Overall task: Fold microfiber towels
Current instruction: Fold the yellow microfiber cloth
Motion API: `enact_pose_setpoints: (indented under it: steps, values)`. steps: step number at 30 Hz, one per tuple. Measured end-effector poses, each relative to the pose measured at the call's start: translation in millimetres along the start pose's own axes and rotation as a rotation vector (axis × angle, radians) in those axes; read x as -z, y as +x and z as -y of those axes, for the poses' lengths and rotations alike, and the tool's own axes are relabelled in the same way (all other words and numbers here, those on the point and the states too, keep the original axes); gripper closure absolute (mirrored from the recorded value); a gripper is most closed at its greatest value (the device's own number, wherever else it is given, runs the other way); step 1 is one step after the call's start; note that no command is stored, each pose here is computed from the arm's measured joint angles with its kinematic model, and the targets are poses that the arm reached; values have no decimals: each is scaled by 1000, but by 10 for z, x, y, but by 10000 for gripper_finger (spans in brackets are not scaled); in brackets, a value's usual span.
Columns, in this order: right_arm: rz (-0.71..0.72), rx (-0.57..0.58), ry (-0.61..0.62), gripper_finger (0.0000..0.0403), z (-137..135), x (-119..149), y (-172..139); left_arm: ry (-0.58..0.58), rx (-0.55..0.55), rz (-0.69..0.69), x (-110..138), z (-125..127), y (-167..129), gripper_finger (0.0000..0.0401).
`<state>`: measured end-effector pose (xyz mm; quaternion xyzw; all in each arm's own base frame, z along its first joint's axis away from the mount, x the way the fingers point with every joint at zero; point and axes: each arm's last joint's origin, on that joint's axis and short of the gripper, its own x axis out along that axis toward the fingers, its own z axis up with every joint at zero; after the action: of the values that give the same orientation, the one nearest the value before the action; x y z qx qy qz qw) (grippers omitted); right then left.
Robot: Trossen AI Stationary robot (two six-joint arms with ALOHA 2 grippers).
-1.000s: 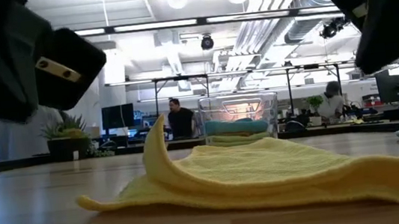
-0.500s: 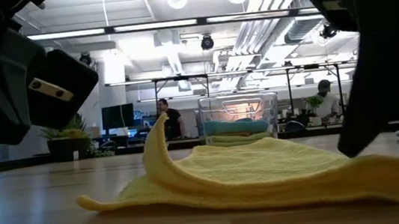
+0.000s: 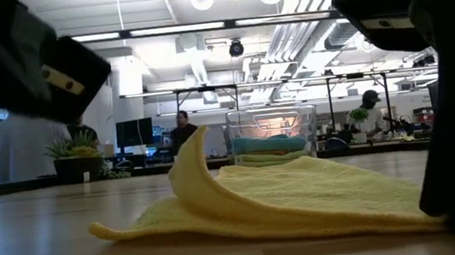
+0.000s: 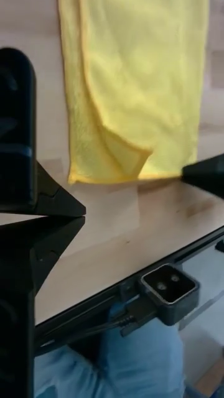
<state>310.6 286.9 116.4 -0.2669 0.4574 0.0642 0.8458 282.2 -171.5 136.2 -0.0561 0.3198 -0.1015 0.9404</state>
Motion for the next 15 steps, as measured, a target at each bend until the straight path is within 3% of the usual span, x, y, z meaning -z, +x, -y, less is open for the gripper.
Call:
enact_pose_setpoints:
  steps: [3, 10, 15]
  values:
    - [-2, 6, -1, 398, 2, 5, 4, 17, -29, 8, -63, -9, -99, 401]
    - [-1, 13, 71, 401, 29, -16, 10, 34, -34, 22, -171, -43, -234, 396]
    - [6, 22, 143, 401, 100, -39, -34, 123, -27, 16, -159, -47, -207, 352]
